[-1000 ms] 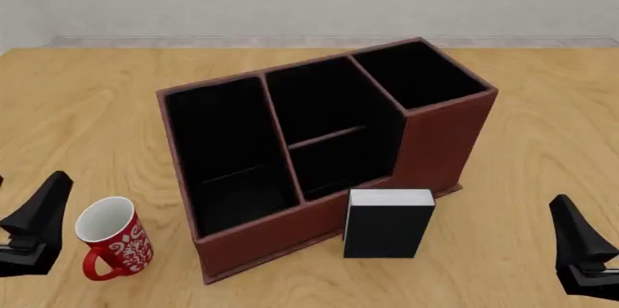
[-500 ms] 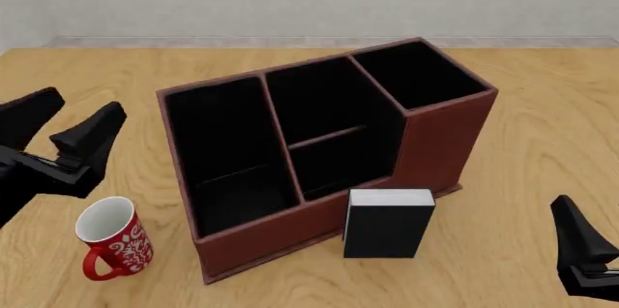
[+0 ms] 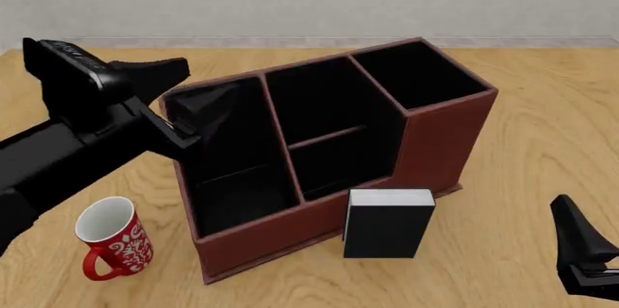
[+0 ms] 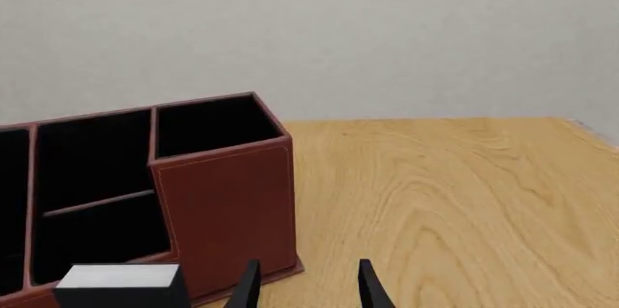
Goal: Pick up the book and place it in the back compartment of the caddy.
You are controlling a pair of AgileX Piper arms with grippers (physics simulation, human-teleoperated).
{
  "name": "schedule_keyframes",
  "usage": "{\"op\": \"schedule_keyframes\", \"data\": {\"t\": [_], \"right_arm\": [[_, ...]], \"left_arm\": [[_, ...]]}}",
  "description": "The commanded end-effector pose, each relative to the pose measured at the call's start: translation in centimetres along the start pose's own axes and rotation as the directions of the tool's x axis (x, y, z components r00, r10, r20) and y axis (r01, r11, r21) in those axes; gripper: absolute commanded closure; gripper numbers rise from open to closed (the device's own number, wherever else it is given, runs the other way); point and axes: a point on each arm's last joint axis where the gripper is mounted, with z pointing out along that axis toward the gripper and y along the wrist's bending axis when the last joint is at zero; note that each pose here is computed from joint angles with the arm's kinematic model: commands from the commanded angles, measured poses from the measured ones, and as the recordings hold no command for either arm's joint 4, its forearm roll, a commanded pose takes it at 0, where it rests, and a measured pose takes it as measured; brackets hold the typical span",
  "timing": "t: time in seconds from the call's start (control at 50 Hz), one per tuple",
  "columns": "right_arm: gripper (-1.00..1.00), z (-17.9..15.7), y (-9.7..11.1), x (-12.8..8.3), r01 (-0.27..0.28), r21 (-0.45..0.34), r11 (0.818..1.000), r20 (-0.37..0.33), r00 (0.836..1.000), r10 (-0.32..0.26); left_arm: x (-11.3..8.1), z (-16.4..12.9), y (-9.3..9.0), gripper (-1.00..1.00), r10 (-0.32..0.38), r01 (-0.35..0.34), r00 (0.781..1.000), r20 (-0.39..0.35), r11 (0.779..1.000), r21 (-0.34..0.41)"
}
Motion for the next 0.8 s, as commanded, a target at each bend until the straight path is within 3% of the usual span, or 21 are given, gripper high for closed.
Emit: {"op": "schedule_keyframes", "data": {"t": [0.02, 0.08, 0.14, 0.2, 0.3, 0.42, 0.46, 0.6, 0.66, 0.68, 0.76, 0.8], "right_arm": [[-1.00, -0.1, 0.0, 0.0, 0.005, -0.001, 1.000, 0.005, 1.000, -0.005], [-1.00, 0.1, 0.0, 0.0, -0.004, 0.000, 1.000, -0.004, 1.000, 0.004], [-1.00, 0.0, 0.0, 0.0, 0.005, -0.001, 1.000, 0.005, 1.000, -0.005], [-1.00, 0.1, 0.0, 0.0, -0.004, 0.000, 1.000, -0.004, 1.000, 0.004], [-1.00, 0.1, 0.0, 0.0, 0.000, 0.000, 1.000, 0.000, 1.000, 0.000], [-1.00, 0.1, 0.0, 0.0, -0.001, 0.000, 1.000, -0.001, 1.000, 0.001], [-1.00, 0.2, 0.0, 0.0, -0.003, 0.000, 1.000, -0.003, 1.000, 0.003], [-1.00, 0.1, 0.0, 0.0, -0.001, 0.000, 1.000, -0.001, 1.000, 0.001], [-1.00, 0.1, 0.0, 0.0, 0.001, 0.000, 1.000, 0.002, 1.000, -0.001], [-1.00, 0.1, 0.0, 0.0, -0.002, 0.000, 1.000, -0.002, 1.000, 0.002], [-1.00, 0.1, 0.0, 0.0, 0.003, -0.001, 1.000, 0.004, 1.000, -0.003], [-1.00, 0.1, 0.0, 0.0, -0.001, 0.000, 1.000, -0.001, 1.000, 0.001]], "left_arm": [[-0.7, 2.6, -3.2, -1.00, -0.014, 0.021, 0.999, -0.049, 0.990, 0.139], [-1.1, 2.8, -3.9, -1.00, -0.023, 0.030, 0.999, -0.043, 0.985, 0.168], [-0.6, 3.9, -5.0, -1.00, 0.021, -0.004, 0.997, -0.078, 0.979, 0.204], [-1.1, 3.7, -5.5, -1.00, 0.061, -0.048, 0.997, -0.049, 0.973, 0.227], [-1.3, 4.0, -7.1, -1.00, 0.078, -0.058, 0.995, -0.060, 0.956, 0.289], [-0.6, 5.3, -9.1, -1.00, 0.102, -0.065, 0.991, -0.088, 0.937, 0.344], [-0.4, 5.3, -10.2, -1.00, 0.152, -0.117, 0.986, -0.064, 0.917, 0.382], [1.4, 7.2, -12.6, -1.00, 0.156, -0.105, 0.984, -0.087, 0.898, 0.427], [2.4, 7.7, -13.0, -1.00, 0.159, -0.100, 0.982, -0.103, 0.896, 0.432], [2.4, 7.9, -12.9, -1.00, 0.129, -0.067, 0.985, -0.119, 0.903, 0.424], [1.4, 7.9, -11.8, -1.00, 0.108, -0.065, 0.990, -0.087, 0.918, 0.392], [1.7, 7.1, -12.6, -1.00, 0.122, -0.070, 0.988, -0.096, 0.903, 0.424]]}}
